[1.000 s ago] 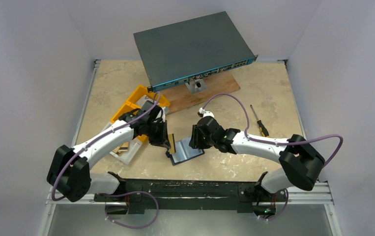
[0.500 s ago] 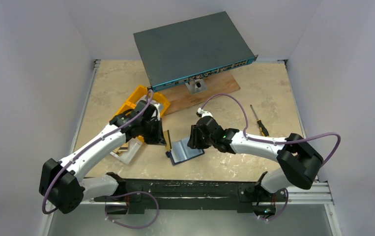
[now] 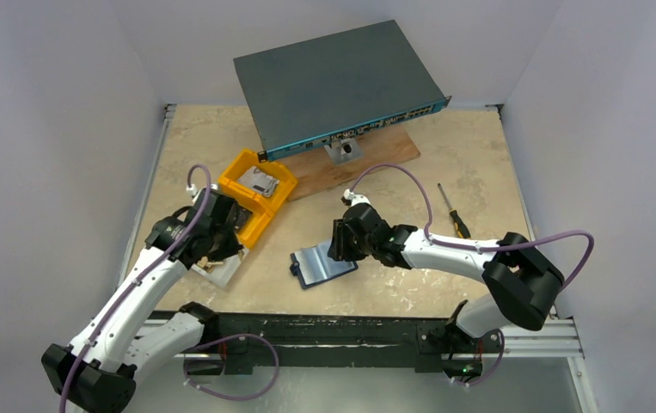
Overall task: Take the credit cards out of the card holder
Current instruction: Place the credit card in the storage box.
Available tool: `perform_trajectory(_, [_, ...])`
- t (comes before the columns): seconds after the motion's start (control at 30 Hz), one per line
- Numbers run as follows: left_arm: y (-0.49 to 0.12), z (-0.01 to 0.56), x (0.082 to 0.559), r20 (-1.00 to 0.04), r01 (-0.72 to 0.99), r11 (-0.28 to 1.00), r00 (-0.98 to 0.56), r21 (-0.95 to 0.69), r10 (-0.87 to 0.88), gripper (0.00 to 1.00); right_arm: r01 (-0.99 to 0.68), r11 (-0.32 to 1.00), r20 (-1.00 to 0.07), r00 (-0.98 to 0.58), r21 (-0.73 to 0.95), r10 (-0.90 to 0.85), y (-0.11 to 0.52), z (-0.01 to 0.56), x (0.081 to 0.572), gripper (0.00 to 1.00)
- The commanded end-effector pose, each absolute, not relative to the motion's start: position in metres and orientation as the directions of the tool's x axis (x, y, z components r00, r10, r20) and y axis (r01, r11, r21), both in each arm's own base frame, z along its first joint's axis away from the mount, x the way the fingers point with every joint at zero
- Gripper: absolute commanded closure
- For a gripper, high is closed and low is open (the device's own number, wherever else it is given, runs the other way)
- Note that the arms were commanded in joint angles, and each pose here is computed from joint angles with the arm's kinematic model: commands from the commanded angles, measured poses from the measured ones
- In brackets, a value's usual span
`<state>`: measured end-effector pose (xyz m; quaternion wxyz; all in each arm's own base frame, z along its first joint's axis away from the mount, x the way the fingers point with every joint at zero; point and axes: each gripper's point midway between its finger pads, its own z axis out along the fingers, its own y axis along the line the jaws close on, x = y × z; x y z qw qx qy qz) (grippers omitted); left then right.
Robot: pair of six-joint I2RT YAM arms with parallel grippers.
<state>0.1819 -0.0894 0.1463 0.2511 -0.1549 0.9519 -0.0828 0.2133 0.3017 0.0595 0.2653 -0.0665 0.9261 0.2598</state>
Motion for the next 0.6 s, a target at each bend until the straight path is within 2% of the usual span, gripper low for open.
perform_trajectory(0.0, [-0.030,0.148,0.168,-0.520,-0.477,0.877,-0.734,-0.063,-0.436,1.00,-0.313,0.824,-0.580,-0.814,0.472,0.023,0.314,0.082,0.224,0.66])
perform_trajectory(0.23, [0.000,0.143,0.185,-0.545,-0.565,0.825,-0.687,-0.013,-0.480,1.00,-0.333,0.812,-0.579,-0.815,0.479,0.008,0.315,0.081,0.221,0.67])
perform_trajectory(0.5, [0.007,0.121,0.208,-0.504,-0.625,0.780,-0.671,-0.009,-0.543,1.00,-0.349,0.804,-0.596,-0.803,0.480,0.008,0.315,0.090,0.221,0.66])
perform_trajectory(0.57, [0.010,0.119,0.211,-0.504,-0.643,0.766,-0.658,-0.011,-0.559,0.95,-0.350,0.804,-0.596,-0.803,0.481,0.007,0.315,0.090,0.221,0.67])
